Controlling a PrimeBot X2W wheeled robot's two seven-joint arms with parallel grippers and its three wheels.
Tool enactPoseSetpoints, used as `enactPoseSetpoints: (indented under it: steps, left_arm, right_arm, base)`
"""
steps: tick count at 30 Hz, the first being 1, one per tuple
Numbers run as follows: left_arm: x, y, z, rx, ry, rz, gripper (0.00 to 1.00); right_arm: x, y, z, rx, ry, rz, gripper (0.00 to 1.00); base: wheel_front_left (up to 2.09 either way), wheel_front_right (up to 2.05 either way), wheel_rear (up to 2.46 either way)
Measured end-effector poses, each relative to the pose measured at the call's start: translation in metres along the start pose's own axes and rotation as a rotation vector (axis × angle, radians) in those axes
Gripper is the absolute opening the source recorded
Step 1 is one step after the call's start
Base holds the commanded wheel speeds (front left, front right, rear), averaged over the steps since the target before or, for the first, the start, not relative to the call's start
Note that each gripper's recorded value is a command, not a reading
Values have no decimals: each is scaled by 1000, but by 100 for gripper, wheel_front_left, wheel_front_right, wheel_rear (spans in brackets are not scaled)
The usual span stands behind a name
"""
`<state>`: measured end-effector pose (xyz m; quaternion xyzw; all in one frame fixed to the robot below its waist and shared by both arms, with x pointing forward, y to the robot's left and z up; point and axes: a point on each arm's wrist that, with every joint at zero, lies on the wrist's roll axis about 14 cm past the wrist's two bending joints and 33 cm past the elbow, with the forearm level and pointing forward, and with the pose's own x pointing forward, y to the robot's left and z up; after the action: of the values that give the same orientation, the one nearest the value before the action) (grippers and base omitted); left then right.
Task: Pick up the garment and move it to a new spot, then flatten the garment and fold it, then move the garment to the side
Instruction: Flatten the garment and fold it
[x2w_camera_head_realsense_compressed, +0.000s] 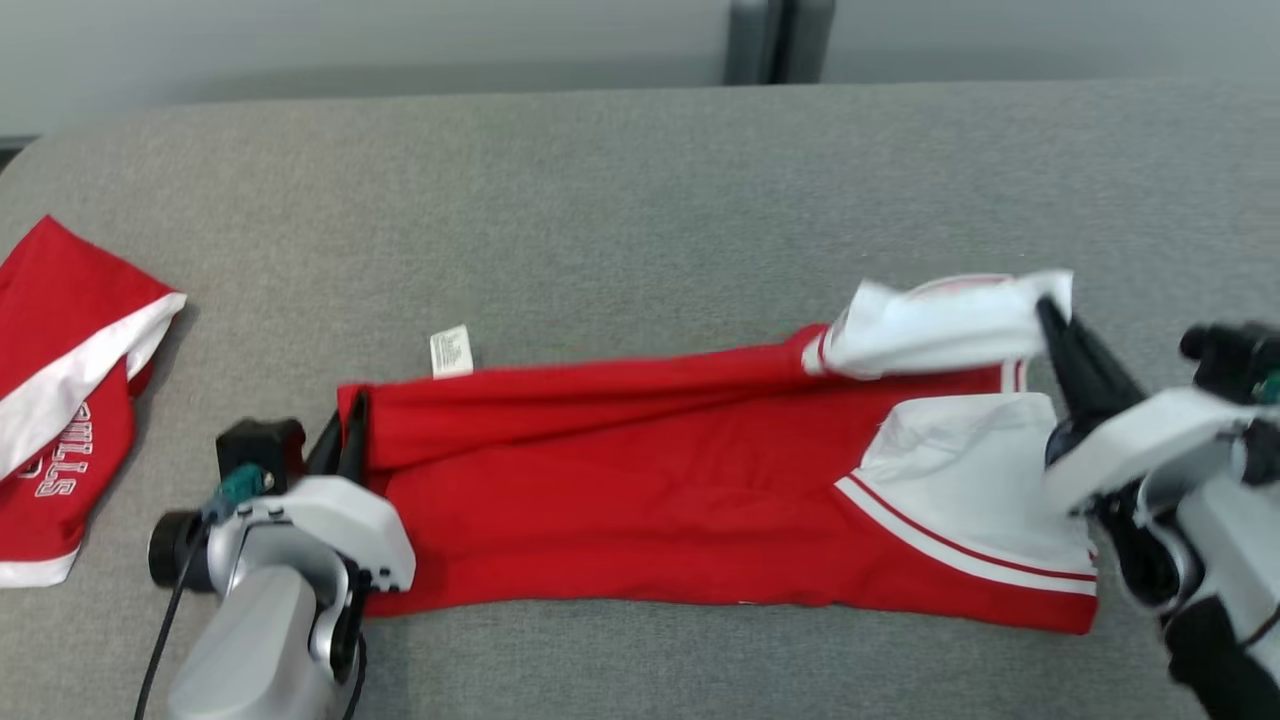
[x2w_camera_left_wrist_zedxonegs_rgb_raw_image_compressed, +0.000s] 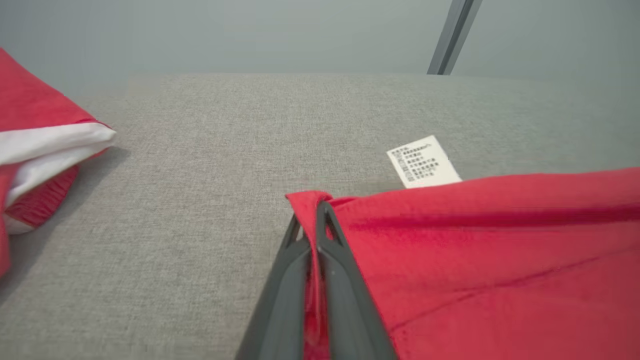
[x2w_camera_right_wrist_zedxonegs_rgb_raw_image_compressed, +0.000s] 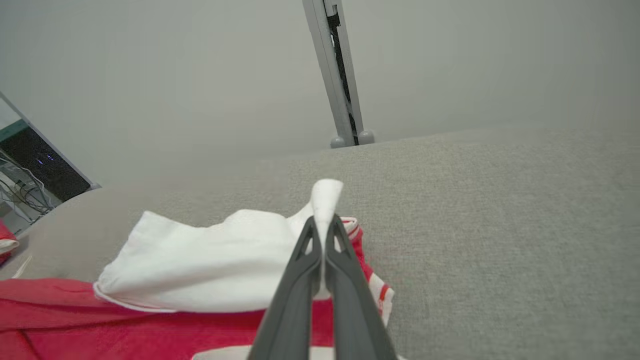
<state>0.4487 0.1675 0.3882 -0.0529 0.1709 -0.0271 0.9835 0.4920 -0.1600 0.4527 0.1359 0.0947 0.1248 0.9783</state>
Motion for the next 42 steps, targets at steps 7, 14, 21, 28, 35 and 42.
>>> enactPoseSetpoints:
  steps: [7, 14, 21, 28, 35, 42]
  left_arm:
    - [-23, -9, -21, -15, 39, -14, 13]
    - [-39, -11, -28, -11, 33, 1, 100]
    - [-64, 5, -26, -53, -16, 95, 100]
    - [-85, 22, -29, -76, -39, 166, 100]
    - [-92, 28, -36, -76, -27, 183, 100]
    - [-95, 39, -34, -77, -36, 219, 100]
  right_arm:
    - [-54, -10, -30, 113, 30, -89, 0]
    - [-72, -6, -45, 145, 47, -117, 0]
    - [-80, -9, -49, 183, 43, -154, 100]
    - [-79, -9, -38, 177, 9, -157, 100]
    - [-70, -12, -64, 115, 120, -165, 100]
    - [-56, 14, -94, 133, 256, -119, 100]
  base:
    - [0, 0, 0]
    - [0, 0, 0]
    - [0, 0, 0]
    - [0, 0, 0]
    - [0, 0, 0]
    - [0, 0, 0]
